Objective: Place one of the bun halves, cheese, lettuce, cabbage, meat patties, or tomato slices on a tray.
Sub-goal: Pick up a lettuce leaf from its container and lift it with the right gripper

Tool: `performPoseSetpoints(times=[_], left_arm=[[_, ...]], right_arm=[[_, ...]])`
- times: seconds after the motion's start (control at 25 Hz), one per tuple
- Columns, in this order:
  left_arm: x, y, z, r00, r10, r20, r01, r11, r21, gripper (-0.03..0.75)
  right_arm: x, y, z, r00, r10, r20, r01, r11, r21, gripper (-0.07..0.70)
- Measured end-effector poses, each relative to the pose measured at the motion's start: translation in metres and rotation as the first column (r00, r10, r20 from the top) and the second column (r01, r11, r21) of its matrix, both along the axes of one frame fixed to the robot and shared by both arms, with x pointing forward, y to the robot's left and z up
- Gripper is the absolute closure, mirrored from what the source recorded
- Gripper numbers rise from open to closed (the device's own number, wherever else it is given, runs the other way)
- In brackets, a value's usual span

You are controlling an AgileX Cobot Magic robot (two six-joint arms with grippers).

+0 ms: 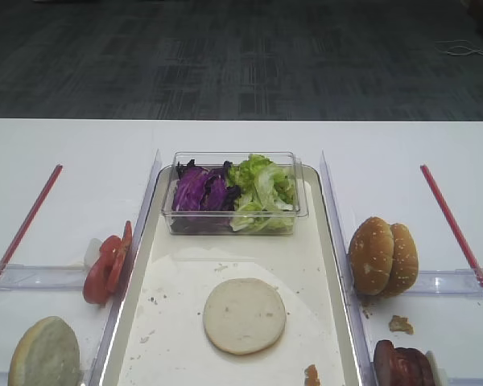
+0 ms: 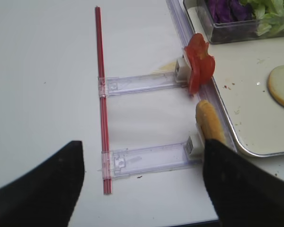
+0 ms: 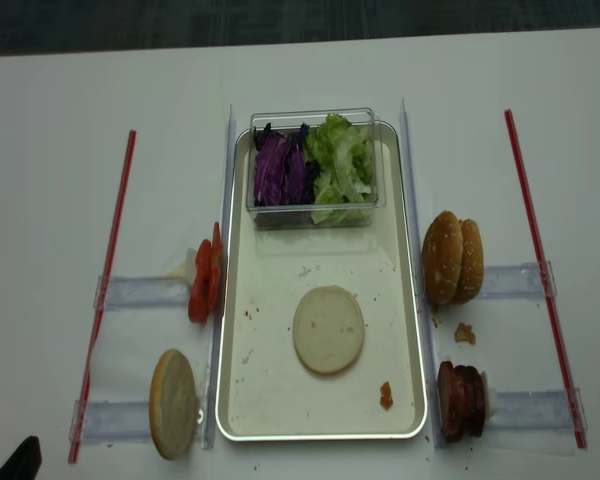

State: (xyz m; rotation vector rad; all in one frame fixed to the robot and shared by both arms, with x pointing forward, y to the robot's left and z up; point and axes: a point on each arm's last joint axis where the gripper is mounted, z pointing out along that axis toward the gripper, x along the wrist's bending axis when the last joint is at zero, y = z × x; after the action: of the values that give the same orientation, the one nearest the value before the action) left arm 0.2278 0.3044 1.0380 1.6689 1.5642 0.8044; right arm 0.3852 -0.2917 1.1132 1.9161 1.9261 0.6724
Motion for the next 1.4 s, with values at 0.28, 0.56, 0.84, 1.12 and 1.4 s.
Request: performPoseSetpoints(times=[0.28,0.56,0.84,1.12,1.4], left_arm=[[0.000,0.000,0.000,1.000,0.000,0.000,0.000,1.000,0.000,0.220],[0.000,0.000,0.000,1.000,0.000,0.000,0.000,1.000,0.000,0.225],[0.000,0.000,0.000,1.000,0.000,0.000,0.000,1.000,0.000,0.228],[0.000,0.000,0.000,1.000,0.000,0.000,0.000,1.000,0.000,0.229],[0.000,0.000,0.000,1.000,0.000,0.000,0.000,1.000,0.000,0.230]], right_arm=[[0.065,0.006,0.021,0.994,0.022,-0.105,-0.014,0.997,0.076,0.111],[0.119,0.009,0.021,0.980,0.022,-0.199,0.000,0.994,0.105,0.115],[0.156,0.052,0.022,0.975,0.070,-0.209,-0.063,0.997,0.040,0.115],[0.188,0.112,0.003,0.956,0.148,-0.254,-0.139,0.989,0.055,0.115],[0.213,0.167,-0.025,0.937,0.186,-0.296,-0.180,0.982,0.049,0.115]])
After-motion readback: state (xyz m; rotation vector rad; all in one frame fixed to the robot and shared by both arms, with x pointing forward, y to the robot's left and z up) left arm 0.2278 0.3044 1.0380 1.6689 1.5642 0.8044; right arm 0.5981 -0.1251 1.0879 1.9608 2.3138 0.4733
